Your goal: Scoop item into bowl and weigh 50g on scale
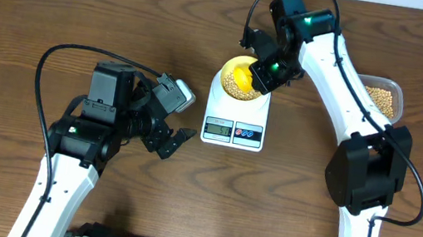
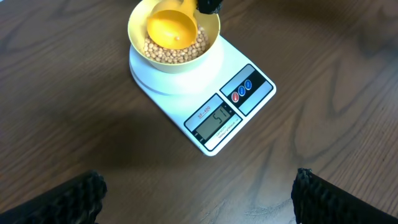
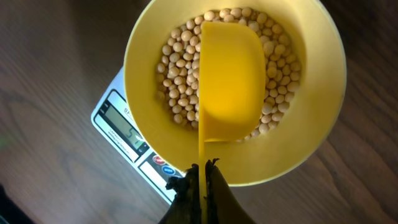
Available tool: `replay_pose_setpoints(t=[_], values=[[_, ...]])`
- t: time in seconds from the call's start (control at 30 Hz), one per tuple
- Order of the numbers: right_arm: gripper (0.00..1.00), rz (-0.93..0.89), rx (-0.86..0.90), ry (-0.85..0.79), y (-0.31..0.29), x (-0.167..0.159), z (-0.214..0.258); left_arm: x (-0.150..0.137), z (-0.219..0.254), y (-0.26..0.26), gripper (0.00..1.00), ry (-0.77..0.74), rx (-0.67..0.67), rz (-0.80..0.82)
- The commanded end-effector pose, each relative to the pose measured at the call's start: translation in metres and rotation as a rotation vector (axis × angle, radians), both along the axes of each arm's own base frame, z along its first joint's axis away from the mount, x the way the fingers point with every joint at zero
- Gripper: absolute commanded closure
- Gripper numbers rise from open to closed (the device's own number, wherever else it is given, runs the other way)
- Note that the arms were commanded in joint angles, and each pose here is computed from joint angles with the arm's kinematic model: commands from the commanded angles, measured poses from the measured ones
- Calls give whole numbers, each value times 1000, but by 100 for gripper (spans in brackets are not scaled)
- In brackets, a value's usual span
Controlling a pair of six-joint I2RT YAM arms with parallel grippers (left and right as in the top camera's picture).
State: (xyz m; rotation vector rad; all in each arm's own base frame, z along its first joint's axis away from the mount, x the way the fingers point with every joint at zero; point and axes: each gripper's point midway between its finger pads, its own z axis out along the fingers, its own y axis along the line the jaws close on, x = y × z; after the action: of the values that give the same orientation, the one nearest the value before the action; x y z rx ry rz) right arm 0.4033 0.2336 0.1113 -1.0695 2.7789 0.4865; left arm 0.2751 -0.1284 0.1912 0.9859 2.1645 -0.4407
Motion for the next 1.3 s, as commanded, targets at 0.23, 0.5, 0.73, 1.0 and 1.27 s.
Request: replay_pose_setpoints(t=[0.23,0.5,0.73,1.0,1.27], values=[[99,11,14,-8,13,-4,2,-1,0,0,2,-2,0,-10],[99,2,50,11,18,-6,4,-1,0,0,2,-2,0,-10],[99,6,103,38,26,-10,8,-1,0,0,3,-2,0,-10],[99,-46,110,50,15,-4,9,-1,0,0,3,-2,0,-10],[99,-80,189,62,7,5,28,-1,0,0,2,-2,0,-10]])
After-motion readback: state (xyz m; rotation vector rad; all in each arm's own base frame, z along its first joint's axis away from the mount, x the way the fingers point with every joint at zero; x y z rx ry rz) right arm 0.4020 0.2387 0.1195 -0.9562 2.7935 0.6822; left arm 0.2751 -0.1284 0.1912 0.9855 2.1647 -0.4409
